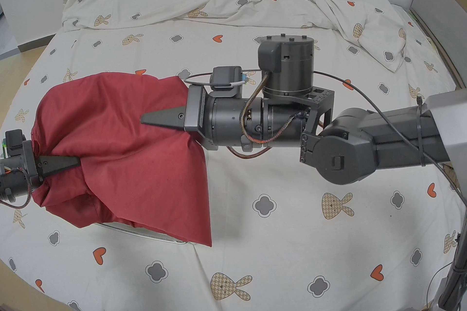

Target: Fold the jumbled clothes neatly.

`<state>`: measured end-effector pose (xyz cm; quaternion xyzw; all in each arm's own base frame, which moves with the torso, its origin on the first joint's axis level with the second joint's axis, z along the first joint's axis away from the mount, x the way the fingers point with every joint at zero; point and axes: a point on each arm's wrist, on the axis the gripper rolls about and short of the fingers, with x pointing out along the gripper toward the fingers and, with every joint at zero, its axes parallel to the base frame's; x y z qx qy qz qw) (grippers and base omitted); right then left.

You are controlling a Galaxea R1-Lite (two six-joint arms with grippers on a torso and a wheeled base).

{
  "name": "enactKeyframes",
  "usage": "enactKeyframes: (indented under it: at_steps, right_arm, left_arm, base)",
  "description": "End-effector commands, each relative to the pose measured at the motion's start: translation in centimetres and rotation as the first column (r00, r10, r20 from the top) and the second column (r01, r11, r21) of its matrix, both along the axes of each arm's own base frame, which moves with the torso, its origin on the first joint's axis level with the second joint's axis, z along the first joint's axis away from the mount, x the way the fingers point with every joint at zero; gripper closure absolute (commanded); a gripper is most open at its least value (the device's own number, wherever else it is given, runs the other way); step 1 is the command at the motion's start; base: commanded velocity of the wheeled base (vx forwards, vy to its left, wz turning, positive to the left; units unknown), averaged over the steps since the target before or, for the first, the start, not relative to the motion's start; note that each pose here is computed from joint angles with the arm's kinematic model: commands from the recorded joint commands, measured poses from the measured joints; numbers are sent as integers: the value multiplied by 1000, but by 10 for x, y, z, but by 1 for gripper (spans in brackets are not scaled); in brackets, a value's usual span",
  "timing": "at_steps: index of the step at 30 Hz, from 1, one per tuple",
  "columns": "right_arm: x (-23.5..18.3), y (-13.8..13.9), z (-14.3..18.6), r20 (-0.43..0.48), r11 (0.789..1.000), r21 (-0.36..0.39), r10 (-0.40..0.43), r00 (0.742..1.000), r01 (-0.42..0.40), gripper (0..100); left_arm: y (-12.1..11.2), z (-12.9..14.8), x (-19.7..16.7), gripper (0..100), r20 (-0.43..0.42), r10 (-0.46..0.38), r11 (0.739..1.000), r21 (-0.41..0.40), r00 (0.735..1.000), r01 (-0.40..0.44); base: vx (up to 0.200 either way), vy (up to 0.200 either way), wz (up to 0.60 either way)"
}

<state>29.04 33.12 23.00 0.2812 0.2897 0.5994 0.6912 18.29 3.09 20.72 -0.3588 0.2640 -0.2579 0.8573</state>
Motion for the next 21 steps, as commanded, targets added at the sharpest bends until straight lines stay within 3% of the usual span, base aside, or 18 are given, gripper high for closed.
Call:
enactKeyframes:
  at_steps: [1,21]
  right_arm:
    - [5,6,-14,-18,1000,-21,0,1000,-1,100]
    - [16,14,-30,-27,999,-39,-4,1000,3,100]
  left_arm:
    - [5,-13,14,100,-59,3,1000,-13,998,-4]
    - [18,-26,28,100,-70,30,999,14,997,-29]
  base:
    - [0,0,0]
    - [0,0,0]
